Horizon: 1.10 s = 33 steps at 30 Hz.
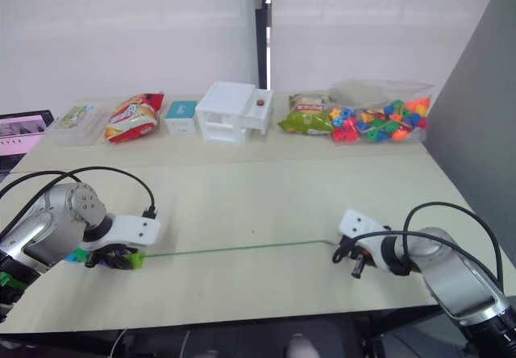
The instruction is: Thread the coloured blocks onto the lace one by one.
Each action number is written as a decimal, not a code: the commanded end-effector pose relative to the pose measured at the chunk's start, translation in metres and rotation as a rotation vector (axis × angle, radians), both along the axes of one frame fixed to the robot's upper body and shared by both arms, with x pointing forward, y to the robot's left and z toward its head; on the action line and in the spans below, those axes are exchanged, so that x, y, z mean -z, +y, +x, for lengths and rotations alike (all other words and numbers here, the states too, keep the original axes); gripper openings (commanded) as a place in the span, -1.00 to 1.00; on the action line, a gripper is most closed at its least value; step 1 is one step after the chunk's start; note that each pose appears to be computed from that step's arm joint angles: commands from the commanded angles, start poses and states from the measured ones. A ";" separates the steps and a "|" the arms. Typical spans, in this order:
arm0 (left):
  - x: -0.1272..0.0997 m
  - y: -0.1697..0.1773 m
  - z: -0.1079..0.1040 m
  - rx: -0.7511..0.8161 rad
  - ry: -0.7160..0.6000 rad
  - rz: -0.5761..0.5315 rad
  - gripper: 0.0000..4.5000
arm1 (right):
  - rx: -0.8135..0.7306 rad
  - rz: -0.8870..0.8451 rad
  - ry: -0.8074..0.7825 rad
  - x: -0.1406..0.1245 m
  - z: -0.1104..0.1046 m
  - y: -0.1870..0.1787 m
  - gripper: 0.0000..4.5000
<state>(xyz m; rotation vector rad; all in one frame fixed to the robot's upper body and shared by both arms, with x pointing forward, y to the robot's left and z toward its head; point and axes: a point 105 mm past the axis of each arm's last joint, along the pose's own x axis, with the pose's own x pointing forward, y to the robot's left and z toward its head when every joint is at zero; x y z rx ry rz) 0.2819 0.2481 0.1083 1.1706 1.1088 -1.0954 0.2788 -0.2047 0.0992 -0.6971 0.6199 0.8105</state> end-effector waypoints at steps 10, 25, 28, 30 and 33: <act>0.017 -0.010 -0.009 -0.002 0.020 -0.072 -0.42 | -0.083 0.080 0.040 0.009 -0.007 0.034 -1.00; -0.028 -0.010 -0.024 -0.011 -0.099 -0.237 1.00 | -0.045 0.215 -0.100 -0.022 -0.003 0.034 0.93; -0.050 -0.010 -0.028 -0.070 -0.197 -0.396 1.00 | -0.008 0.327 -0.160 -0.040 -0.008 0.026 0.97; -0.067 -0.009 -0.028 -0.148 -0.281 -0.568 1.00 | 0.029 0.387 -0.204 -0.049 -0.009 0.019 0.97; -0.078 0.005 -0.033 -0.249 -0.410 -0.720 1.00 | 0.103 0.475 -0.234 -0.054 -0.013 0.005 0.97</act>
